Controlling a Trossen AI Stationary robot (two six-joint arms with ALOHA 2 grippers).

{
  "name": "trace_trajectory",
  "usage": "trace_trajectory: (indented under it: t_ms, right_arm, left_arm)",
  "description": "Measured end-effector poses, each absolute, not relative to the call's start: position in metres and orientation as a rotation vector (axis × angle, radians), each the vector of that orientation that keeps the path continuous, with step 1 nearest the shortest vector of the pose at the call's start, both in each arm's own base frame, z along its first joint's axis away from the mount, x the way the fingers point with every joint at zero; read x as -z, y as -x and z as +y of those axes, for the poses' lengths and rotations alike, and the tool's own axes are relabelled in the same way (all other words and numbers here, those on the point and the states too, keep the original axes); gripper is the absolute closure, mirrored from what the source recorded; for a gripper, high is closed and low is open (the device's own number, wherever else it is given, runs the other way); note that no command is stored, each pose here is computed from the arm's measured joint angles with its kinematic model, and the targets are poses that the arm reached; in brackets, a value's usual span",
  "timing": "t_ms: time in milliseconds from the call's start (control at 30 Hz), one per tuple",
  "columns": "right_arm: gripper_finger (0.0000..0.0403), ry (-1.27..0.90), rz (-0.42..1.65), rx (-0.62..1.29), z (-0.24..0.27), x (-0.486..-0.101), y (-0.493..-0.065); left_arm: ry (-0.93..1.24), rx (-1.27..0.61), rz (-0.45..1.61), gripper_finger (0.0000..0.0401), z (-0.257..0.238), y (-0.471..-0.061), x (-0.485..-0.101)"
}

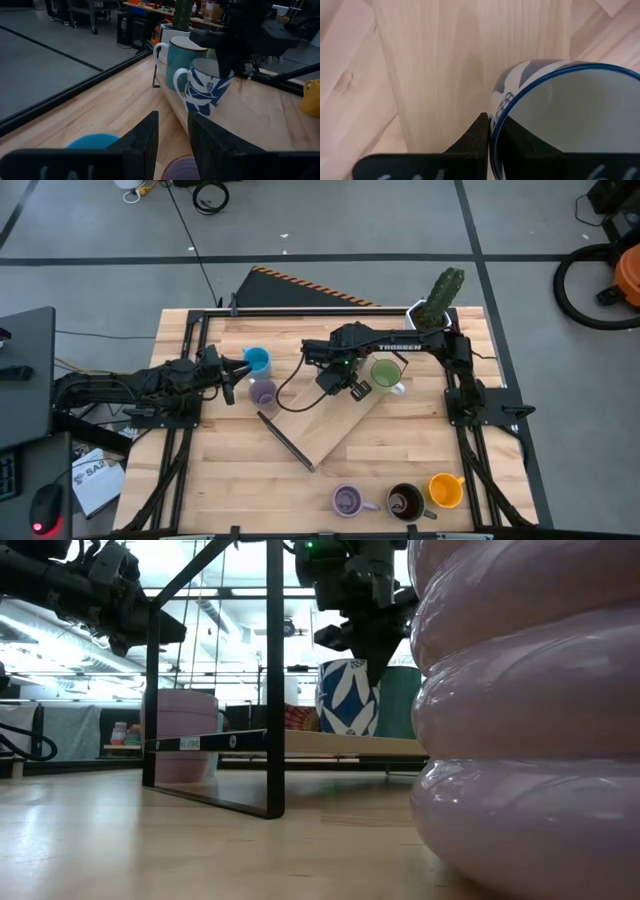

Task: Place coffee mugs
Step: Put the white and blue cup on the shelf, then put the light blue cup on the shelf

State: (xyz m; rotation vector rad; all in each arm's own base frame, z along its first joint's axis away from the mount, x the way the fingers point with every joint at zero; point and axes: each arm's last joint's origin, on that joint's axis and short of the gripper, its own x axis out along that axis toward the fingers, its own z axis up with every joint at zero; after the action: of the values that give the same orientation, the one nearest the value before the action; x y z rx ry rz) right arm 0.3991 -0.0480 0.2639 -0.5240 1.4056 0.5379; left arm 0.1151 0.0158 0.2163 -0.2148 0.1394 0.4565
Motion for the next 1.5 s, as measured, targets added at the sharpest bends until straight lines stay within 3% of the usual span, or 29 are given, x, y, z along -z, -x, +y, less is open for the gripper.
trace_trajectory:
  t_ms: [433, 933, 1200, 1500]
  right_arm:
    - [0.0330, 0.509, 1.456, -0.521, -0.063, -0.260, -0.395]
    - [0.0233, 0.497, 1.524, -0.415, -0.057, -0.262, -0.393]
    - [0.0202, 0.484, 1.472, -0.324, -0.049, -0.289, -0.397]
    - [0.0195, 0.476, 1.442, -0.163, -0.027, -0.324, -0.395]
  left_arm:
    - [0.237, -0.458, 0.135, 0.0289, 0.016, -0.115, -0.216]
    - [0.250, -0.407, 0.142, 0.0289, 0.014, -0.116, -0.216]
    - [0.251, -0.387, 0.126, 0.0289, 0.014, -0.115, -0.225]
    - [0.289, -0.402, 0.216, 0.0289, 0.014, -0.109, -0.235]
